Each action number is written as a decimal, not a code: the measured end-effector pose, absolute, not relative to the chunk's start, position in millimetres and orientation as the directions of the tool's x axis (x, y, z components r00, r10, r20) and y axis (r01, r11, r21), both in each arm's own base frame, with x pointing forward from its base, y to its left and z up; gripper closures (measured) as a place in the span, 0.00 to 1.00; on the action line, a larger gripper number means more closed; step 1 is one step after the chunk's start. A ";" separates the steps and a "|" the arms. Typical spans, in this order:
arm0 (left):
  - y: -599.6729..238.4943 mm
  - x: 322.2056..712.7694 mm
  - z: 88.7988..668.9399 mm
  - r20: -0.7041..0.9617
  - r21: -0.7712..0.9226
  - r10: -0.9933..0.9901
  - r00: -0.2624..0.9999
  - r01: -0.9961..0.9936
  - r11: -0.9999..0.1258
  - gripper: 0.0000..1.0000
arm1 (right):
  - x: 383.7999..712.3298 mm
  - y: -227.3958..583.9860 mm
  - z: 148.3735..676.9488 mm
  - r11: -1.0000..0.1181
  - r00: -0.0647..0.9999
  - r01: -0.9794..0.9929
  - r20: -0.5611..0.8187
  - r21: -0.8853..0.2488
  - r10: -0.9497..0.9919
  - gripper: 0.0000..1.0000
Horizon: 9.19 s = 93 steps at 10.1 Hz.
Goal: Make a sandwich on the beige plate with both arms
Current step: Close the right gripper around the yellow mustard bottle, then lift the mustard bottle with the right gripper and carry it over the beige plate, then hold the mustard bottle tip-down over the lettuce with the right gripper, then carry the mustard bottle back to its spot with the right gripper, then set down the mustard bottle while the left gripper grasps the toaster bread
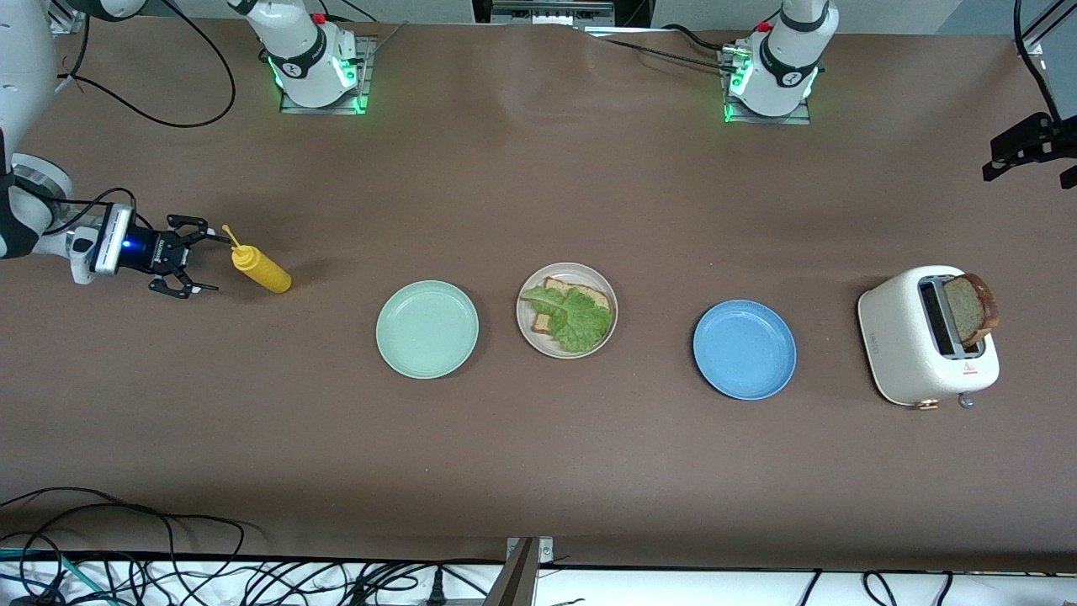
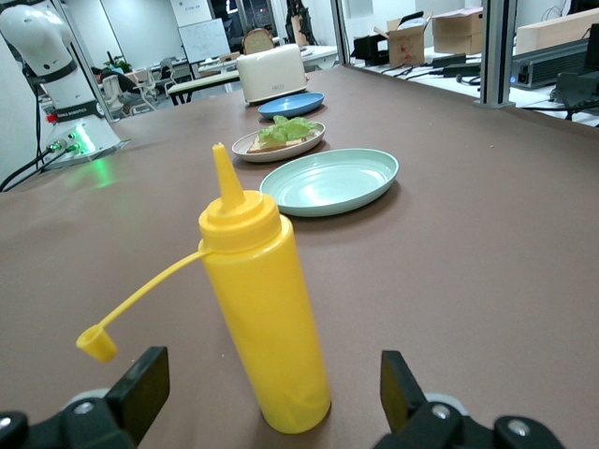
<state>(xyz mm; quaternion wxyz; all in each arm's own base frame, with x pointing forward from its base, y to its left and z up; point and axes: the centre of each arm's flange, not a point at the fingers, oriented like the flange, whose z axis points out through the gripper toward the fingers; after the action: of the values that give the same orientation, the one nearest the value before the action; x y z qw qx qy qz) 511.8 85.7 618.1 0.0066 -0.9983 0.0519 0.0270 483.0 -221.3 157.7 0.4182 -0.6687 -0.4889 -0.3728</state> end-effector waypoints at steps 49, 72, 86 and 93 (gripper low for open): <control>86.0 511.9 618.3 -0.054 -0.011 -0.103 0.993 -0.103 -0.995 0.00 | 546.6 403.8 246.9 -0.134 0.129 0.989 -0.094 -0.056 0.987 0.95; 101.4 510.6 615.6 -0.059 -0.009 -0.073 0.996 -0.074 -0.997 0.00 | 574.2 96.1 400.9 -0.540 0.567 0.823 0.174 -0.177 0.805 0.95; 146.0 533.6 583.0 -0.109 -0.002 0.001 0.994 0.000 -1.000 0.00 | 559.6 -51.1 383.3 -0.511 0.563 0.826 0.406 -0.241 0.720 0.95; 179.5 580.7 500.3 -0.124 -0.102 0.006 0.992 -0.007 -0.995 0.00 | 530.7 -121.1 283.8 -0.257 0.334 0.940 0.761 -0.224 0.557 0.95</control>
<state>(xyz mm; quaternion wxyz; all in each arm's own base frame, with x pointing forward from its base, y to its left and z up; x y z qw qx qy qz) 580.7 179.5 500.3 0.0514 -0.9967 0.0003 0.0622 530.7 -121.1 283.8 0.3419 -0.7415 -0.5046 -0.2804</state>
